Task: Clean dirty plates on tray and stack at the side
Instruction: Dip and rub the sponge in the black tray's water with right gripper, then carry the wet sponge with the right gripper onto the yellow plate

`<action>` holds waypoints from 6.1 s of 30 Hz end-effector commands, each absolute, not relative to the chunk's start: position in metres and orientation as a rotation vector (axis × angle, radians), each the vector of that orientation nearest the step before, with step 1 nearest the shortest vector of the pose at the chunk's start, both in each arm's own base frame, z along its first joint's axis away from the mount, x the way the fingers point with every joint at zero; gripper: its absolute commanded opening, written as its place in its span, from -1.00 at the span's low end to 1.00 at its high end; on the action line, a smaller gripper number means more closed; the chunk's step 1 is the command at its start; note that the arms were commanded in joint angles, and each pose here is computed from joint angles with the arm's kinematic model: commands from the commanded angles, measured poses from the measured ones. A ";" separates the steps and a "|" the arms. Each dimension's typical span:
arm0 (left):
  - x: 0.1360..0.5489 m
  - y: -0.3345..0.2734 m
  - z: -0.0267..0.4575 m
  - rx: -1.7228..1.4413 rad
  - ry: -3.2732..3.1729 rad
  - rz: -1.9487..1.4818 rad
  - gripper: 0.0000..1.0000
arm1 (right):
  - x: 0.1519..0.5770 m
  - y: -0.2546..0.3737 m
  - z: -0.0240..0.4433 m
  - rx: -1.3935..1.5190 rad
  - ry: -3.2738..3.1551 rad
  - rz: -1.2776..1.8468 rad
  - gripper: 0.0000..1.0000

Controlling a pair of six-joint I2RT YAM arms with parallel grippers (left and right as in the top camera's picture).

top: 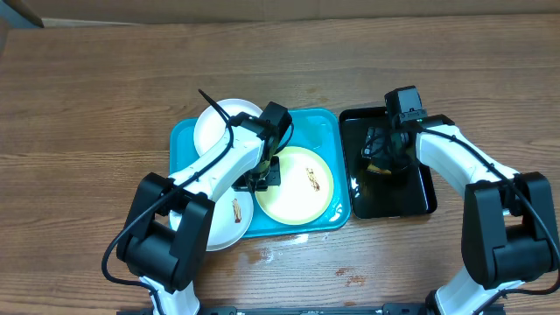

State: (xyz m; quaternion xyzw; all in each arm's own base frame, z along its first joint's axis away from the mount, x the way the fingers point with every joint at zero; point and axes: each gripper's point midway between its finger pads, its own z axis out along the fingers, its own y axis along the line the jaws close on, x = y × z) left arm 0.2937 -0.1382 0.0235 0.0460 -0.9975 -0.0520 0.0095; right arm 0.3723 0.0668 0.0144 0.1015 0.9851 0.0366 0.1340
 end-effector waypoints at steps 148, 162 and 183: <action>0.293 -0.162 0.007 0.158 -3.148 -0.086 0.15 | 0.361 0.060 0.005 0.269 2.905 0.048 -0.12; 0.292 -0.161 0.007 0.152 -3.145 -0.089 0.16 | 0.361 0.060 0.097 0.259 2.896 0.052 -0.93; 0.292 -0.161 0.007 0.152 -3.142 -0.092 0.25 | 0.320 0.095 0.087 0.238 3.062 0.369 -0.93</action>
